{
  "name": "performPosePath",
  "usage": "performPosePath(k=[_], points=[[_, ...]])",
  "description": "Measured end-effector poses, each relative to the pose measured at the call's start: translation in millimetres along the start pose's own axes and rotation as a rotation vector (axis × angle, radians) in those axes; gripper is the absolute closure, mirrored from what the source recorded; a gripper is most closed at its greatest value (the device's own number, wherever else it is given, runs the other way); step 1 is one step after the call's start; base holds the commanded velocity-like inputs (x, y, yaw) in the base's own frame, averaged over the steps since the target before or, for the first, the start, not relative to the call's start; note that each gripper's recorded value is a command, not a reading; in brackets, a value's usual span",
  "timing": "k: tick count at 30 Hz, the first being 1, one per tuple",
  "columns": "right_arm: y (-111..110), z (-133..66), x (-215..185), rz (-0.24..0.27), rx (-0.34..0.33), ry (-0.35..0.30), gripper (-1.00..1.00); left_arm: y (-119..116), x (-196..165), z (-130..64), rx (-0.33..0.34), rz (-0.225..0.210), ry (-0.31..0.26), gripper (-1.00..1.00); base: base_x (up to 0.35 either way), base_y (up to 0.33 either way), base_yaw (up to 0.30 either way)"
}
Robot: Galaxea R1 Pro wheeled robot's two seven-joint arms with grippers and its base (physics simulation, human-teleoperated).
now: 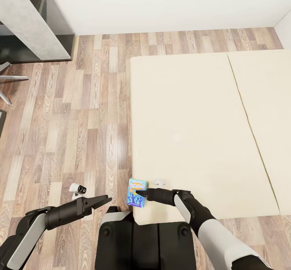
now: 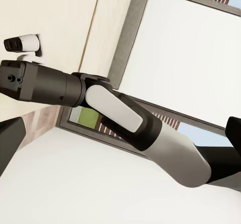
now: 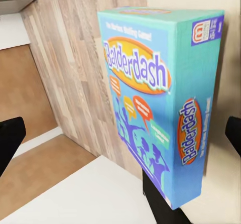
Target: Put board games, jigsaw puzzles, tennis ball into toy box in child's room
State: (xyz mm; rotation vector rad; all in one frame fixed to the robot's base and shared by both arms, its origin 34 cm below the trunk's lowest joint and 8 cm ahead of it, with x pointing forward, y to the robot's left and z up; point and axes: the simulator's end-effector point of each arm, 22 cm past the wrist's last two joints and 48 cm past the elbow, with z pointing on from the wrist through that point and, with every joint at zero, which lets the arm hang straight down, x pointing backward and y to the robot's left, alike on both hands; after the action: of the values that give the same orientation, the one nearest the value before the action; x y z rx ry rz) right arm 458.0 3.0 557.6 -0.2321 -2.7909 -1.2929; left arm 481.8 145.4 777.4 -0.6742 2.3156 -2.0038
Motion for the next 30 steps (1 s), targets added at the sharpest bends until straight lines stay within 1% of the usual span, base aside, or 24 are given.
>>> performPosePath(k=[8,18,24,30], points=[[6,-1.0,0,0.000,-0.034,-0.001,-1.00,0,0,-0.2,0.000,0.000,-0.001,-1.00,0.000,0.000,0.000],[9,-1.9,-1,0.000,-0.046,-0.001,-1.00,0,-1,-0.7,-0.001,0.000,-0.003,-1.00,0.000,0.000,0.000],[16,-5.0,-18,-0.024,-0.057,-0.025,-1.00,0,-1,-1.1,0.000,0.001,-0.004,-1.00,0.000,0.000,0.000],[30,-10.2,-38,-0.045,-0.078,-0.039,-1.00,0,-2,-1.3,0.000,0.001,-0.005,-1.00,0.000,0.000,0.000]])
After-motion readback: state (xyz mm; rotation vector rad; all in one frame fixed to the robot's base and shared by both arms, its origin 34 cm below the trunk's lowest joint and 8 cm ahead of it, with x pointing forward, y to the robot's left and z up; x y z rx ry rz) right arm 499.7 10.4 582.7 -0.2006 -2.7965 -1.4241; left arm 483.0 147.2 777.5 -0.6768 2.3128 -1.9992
